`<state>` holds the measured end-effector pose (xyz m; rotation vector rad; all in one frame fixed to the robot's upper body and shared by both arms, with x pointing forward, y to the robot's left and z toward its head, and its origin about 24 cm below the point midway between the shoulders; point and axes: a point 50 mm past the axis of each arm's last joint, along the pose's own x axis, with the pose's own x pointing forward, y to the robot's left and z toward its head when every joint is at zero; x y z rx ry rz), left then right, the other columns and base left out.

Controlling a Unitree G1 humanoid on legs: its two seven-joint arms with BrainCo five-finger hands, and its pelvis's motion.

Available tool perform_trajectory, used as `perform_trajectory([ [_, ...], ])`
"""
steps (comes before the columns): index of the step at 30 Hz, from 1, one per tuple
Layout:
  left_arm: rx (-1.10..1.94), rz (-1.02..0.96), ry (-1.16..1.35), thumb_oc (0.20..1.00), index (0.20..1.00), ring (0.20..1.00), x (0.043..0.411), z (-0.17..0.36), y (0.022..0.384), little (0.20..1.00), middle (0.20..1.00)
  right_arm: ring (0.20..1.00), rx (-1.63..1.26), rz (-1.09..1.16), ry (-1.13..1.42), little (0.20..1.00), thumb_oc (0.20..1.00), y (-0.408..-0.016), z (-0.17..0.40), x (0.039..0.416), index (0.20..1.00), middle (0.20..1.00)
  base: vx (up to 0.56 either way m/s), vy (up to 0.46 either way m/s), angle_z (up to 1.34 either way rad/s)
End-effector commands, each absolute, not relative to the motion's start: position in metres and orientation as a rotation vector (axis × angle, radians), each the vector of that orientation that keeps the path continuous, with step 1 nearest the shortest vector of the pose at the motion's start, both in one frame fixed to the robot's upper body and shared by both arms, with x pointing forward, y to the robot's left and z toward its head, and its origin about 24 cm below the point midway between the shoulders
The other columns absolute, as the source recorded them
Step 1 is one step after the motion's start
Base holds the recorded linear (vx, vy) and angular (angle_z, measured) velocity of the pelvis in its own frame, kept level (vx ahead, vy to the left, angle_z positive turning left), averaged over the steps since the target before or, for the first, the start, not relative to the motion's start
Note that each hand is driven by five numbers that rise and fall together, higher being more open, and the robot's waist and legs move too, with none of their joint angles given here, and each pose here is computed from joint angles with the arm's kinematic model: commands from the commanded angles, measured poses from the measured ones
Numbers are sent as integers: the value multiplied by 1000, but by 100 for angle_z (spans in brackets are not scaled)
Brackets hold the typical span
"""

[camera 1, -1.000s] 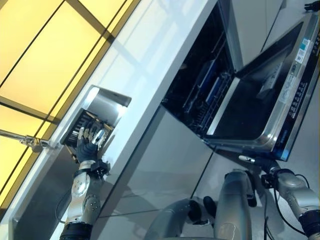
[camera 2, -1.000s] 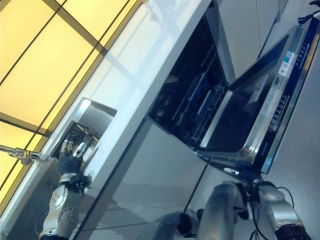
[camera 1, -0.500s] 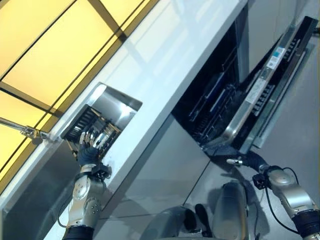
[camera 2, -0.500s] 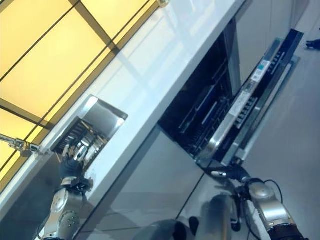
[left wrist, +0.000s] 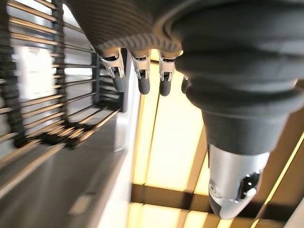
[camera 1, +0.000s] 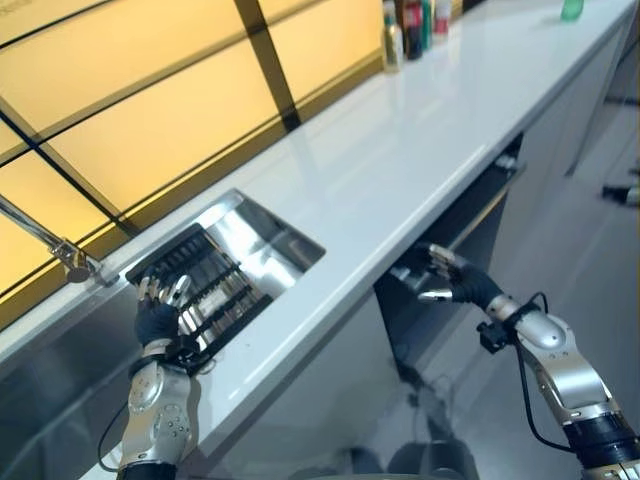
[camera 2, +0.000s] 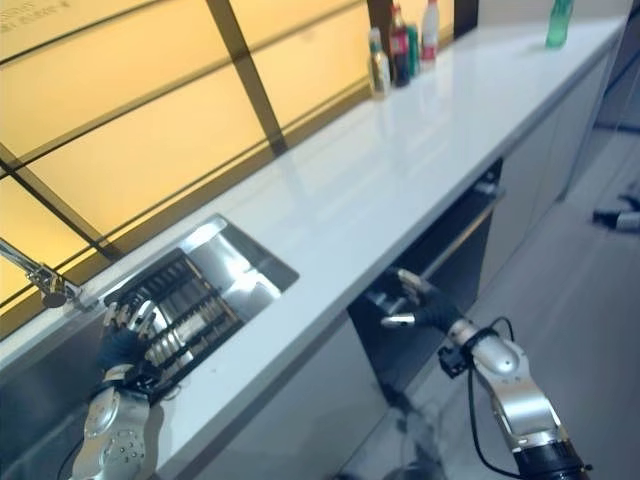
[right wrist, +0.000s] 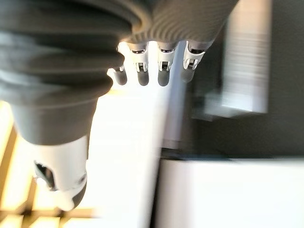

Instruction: Pick up plates and place into dishwasher.

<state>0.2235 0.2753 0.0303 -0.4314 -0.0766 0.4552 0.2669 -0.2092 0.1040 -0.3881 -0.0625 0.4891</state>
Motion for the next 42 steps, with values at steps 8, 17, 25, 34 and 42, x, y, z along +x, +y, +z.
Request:
perform_trajectory([
  [8,-284,402,-171,1000,1000,1000,227,61,304,1000,1000,1000,-292,519,-273,1000,1000,-197,139,274,1000,1000,-50,-56,16],
  [17,-293,351,-217,1000,1000,1000,233,71,294,1000,1000,1000,-224,482,-298,1000,1000,-192,146,277,1000,1000,-72,-52,11],
  [25,-393,209,-234,1000,1000,1000,255,78,257,1000,1000,1000,-161,571,-397,1000,1000,-146,165,291,1000,1000,-34,-31,4],
  [34,-435,46,-171,1000,1000,1000,276,81,207,1000,1000,1000,-92,632,-321,1000,1000,-85,145,307,1000,1000,-3,-31,24],
  [42,-424,20,-126,1000,1000,1000,273,76,199,1000,1000,1000,40,545,-165,1000,1000,-72,109,308,1000,1000,24,-22,42],
])
